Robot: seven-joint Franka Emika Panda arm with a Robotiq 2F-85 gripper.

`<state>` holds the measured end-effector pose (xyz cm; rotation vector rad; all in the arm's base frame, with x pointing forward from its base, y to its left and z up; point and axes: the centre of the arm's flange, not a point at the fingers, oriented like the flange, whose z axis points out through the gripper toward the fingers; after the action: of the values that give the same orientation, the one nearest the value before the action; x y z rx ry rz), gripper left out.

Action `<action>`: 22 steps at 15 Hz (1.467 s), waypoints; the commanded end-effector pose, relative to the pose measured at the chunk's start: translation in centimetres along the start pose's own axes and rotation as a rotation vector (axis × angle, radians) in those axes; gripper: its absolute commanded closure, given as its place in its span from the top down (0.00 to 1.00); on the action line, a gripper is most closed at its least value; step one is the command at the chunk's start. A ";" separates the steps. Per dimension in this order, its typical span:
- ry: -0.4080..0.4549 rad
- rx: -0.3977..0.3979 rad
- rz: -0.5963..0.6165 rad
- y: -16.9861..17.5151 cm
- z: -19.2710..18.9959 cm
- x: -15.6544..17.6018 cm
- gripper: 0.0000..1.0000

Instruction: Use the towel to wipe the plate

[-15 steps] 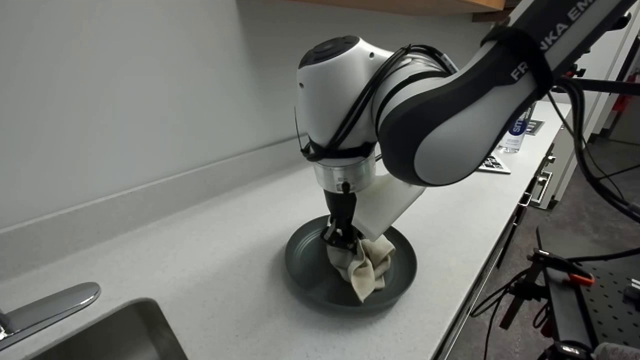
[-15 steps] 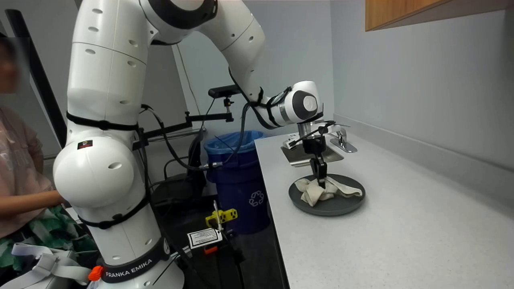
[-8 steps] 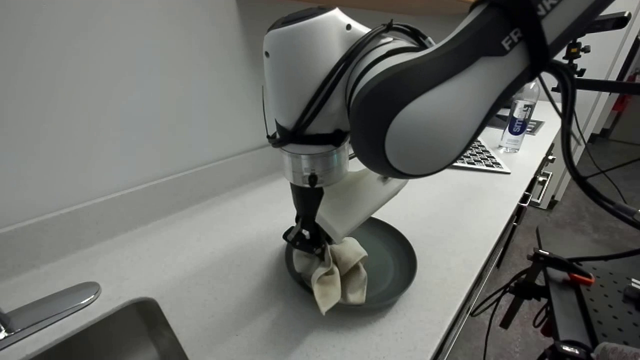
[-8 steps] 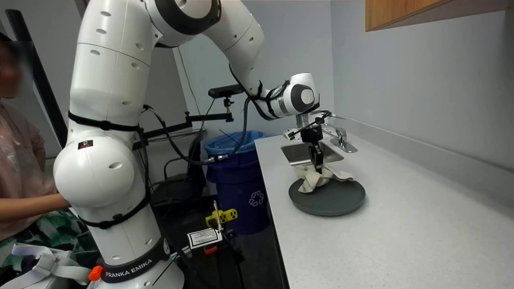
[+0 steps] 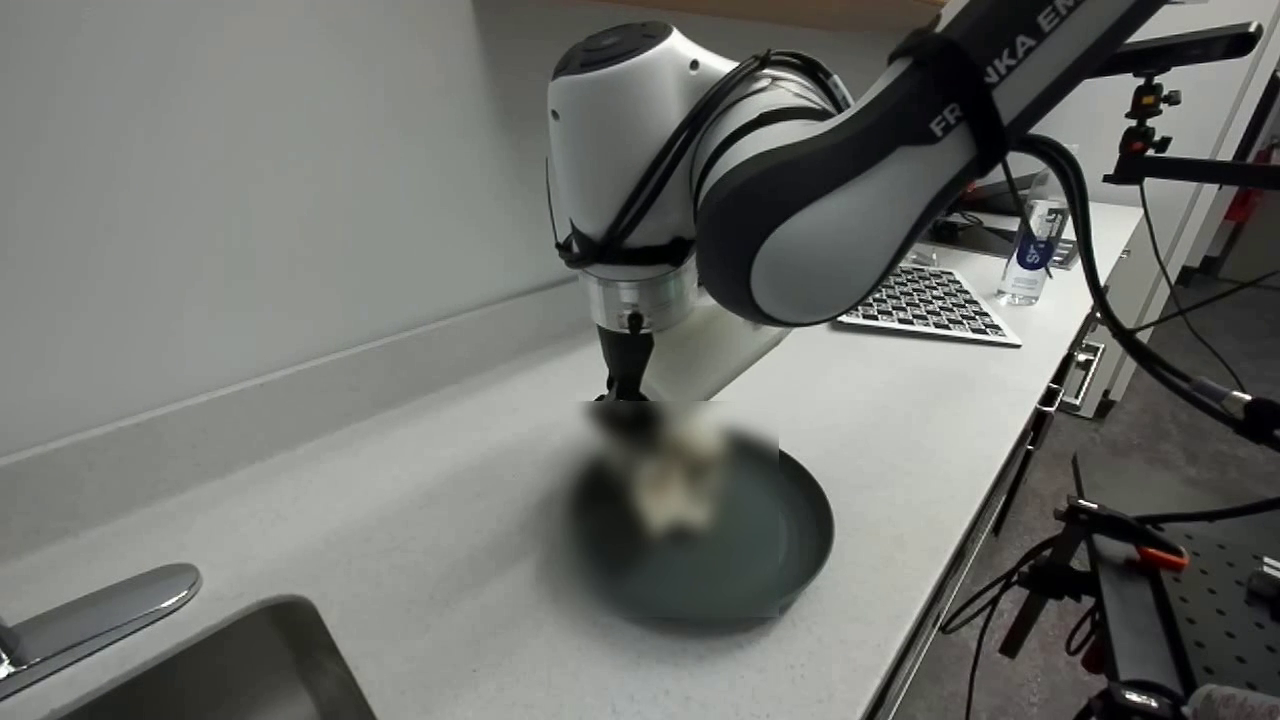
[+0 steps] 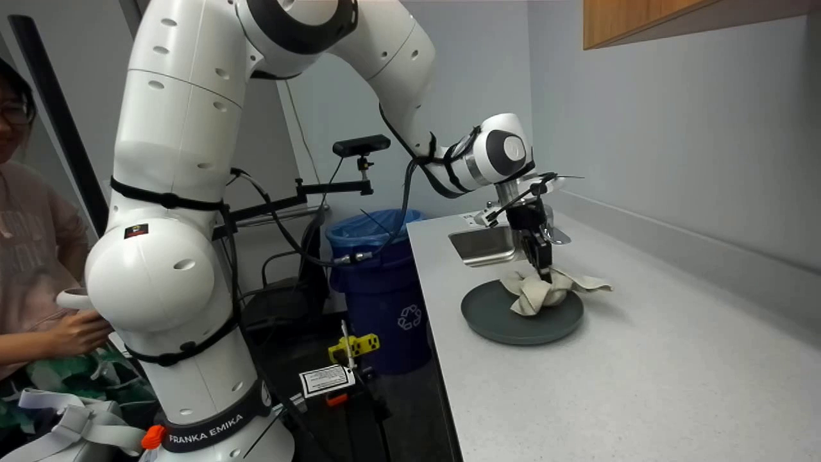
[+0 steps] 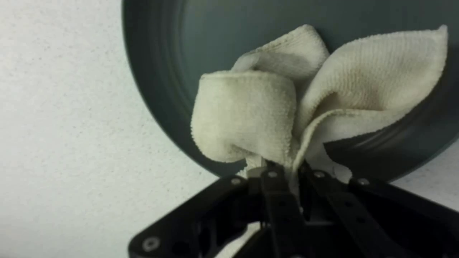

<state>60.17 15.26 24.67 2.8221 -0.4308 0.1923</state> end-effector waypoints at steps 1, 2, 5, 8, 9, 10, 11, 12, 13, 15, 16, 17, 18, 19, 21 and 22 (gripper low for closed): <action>0.023 -0.059 0.038 2.6 -0.5 -1.2 0.03; 0.008 -0.063 0.050 3.1 -0.5 -1.8 0.03; -0.026 -0.074 0.061 3.9 -0.8 -4.0 0.03; -0.065 -0.070 0.051 4.2 -1.2 -5.9 0.03; -0.077 -0.065 0.042 4.1 -1.4 -6.5 0.03; -0.086 -0.060 0.036 3.9 -1.6 -6.9 0.03; -0.093 -0.043 0.034 3.5 -1.8 -7.2 0.03; -0.096 -0.021 0.035 3.0 -2.1 -7.3 0.03; -0.093 -0.002 0.037 2.4 -2.6 -7.2 0.03; -0.056 0.034 0.031 1.1 -4.2 -6.3 0.03; -0.035 0.046 0.027 0.6 -5.0 -5.8 0.03; -0.004 0.053 0.021 0.0 -5.9 -5.2 0.03; 0.020 0.073 0.019 -0.5 -6.8 -4.5 0.03; 0.042 0.095 0.021 -1.2 -7.8 -3.7 0.03; 0.087 0.151 0.027 -2.7 -9.5 -2.3 0.03; 0.106 0.189 0.030 -3.6 -10.3 -1.7 0.03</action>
<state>56.35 19.98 31.40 2.9110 -0.4639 0.2971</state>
